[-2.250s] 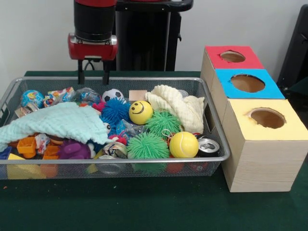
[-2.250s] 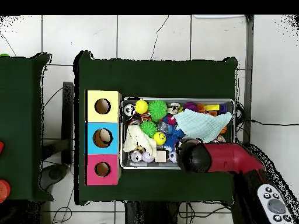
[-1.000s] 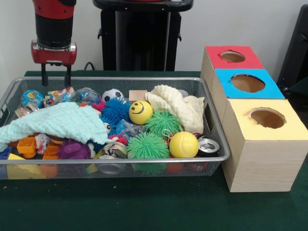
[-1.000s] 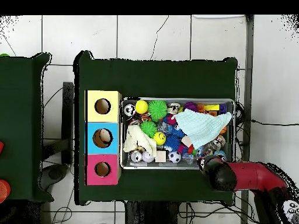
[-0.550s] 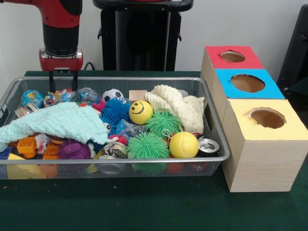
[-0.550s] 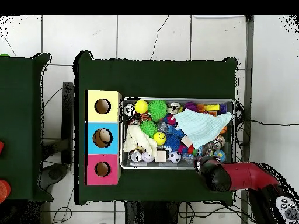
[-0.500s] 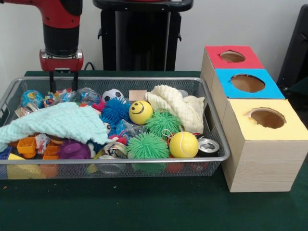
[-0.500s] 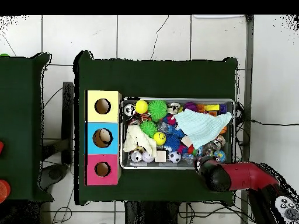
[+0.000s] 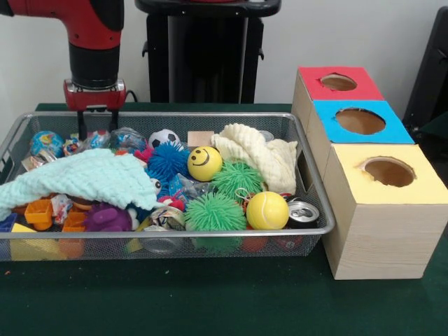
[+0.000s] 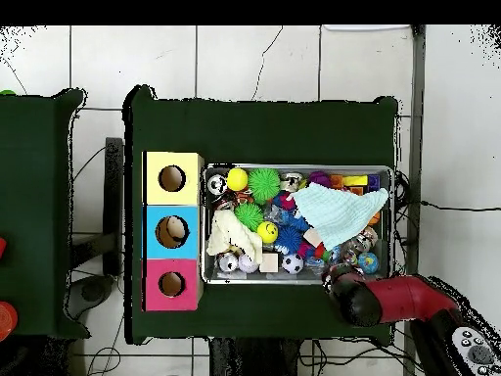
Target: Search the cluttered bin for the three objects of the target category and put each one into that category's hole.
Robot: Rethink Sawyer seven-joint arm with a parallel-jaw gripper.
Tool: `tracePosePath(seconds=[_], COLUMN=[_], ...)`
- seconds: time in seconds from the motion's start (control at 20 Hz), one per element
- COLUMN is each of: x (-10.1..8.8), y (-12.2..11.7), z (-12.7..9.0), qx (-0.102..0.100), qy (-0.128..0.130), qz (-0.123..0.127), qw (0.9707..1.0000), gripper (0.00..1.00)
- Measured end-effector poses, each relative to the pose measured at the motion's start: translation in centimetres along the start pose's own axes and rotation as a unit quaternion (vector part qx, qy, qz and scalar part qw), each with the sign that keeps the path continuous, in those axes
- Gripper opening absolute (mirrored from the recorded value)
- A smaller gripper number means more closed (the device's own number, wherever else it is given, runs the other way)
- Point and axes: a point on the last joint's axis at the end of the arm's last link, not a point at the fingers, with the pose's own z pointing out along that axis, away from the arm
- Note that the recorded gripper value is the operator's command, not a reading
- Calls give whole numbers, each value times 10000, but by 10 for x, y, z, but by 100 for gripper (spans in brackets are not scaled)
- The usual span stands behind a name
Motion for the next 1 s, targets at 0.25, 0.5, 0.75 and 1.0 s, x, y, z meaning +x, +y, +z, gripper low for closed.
tracePosePath(seconds=[0.25,0.5,0.75,1.0], x=[2,4,5,5], y=[2,2,3,4], z=[3,3,3,3], qx=[43,110,139,176], qy=[-105,-170,-202,-211], qz=[-34,-62,-72,-108], qw=[9999,9998,9997,9996], gripper=[100,100,100,100])
